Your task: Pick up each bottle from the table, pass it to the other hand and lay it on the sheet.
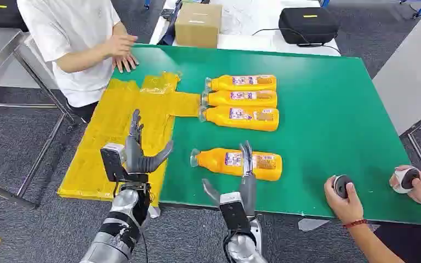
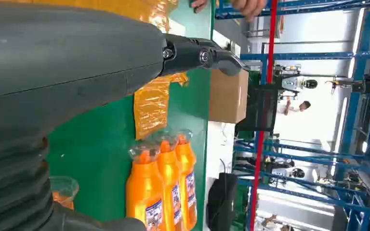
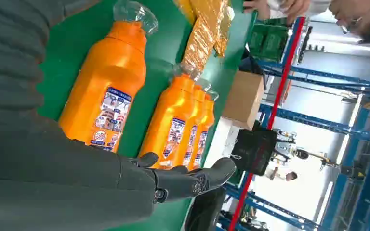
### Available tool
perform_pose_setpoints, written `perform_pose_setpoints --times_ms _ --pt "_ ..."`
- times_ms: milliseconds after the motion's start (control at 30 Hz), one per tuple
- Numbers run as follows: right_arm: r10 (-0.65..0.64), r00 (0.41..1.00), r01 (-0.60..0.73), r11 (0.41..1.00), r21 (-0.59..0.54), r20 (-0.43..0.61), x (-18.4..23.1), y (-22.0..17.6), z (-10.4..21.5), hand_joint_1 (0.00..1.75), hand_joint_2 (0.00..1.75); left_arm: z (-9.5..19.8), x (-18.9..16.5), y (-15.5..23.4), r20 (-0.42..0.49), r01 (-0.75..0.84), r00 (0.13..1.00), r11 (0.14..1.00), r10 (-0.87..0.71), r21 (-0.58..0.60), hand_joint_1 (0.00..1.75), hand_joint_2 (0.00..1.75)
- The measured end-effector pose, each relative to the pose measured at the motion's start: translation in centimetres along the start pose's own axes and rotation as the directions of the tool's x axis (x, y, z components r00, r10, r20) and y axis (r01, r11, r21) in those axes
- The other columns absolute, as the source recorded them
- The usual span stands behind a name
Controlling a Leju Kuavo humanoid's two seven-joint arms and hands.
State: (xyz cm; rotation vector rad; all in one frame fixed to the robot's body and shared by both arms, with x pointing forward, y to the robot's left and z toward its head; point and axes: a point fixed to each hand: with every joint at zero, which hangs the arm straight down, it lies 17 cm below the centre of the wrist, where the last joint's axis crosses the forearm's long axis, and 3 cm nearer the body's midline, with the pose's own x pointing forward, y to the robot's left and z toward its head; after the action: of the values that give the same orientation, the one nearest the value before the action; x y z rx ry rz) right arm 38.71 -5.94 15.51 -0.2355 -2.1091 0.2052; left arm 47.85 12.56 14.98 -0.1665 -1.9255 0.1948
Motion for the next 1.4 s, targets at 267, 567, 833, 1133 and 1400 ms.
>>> perform_pose_setpoints --times_ms 267,567,833,1133,1400 --pt "-0.001 1.0 0.001 1.0 0.003 0.002 0.1 0.1 0.0 0.0 1.75 0.0 0.0 0.0 0.0 0.0 1.0 1.0 0.0 0.0 0.0 1.75" --pt "-0.002 1.0 0.001 1.0 0.011 0.007 0.2 0.3 0.1 0.0 1.75 0.0 0.1 0.1 0.004 0.005 1.0 1.0 -0.005 0.005 0.0 1.75" --pt "0.043 0.998 -0.045 0.998 0.046 0.048 0.6 0.9 -0.2 0.0 1.75 -0.5 2.8 2.6 0.076 0.082 0.993 0.988 -0.093 0.132 0.0 1.75" --pt "0.366 0.919 -0.392 0.891 0.227 0.147 -2.4 3.1 0.0 0.0 1.75 1.1 2.9 0.9 0.073 0.097 0.992 0.986 -0.107 0.135 0.0 1.75" --pt "0.55 0.823 -0.566 0.778 0.273 0.139 -6.3 0.2 -1.1 0.0 1.75 2.2 3.5 -1.5 0.084 0.05 0.995 0.995 -0.057 0.086 0.0 1.75"
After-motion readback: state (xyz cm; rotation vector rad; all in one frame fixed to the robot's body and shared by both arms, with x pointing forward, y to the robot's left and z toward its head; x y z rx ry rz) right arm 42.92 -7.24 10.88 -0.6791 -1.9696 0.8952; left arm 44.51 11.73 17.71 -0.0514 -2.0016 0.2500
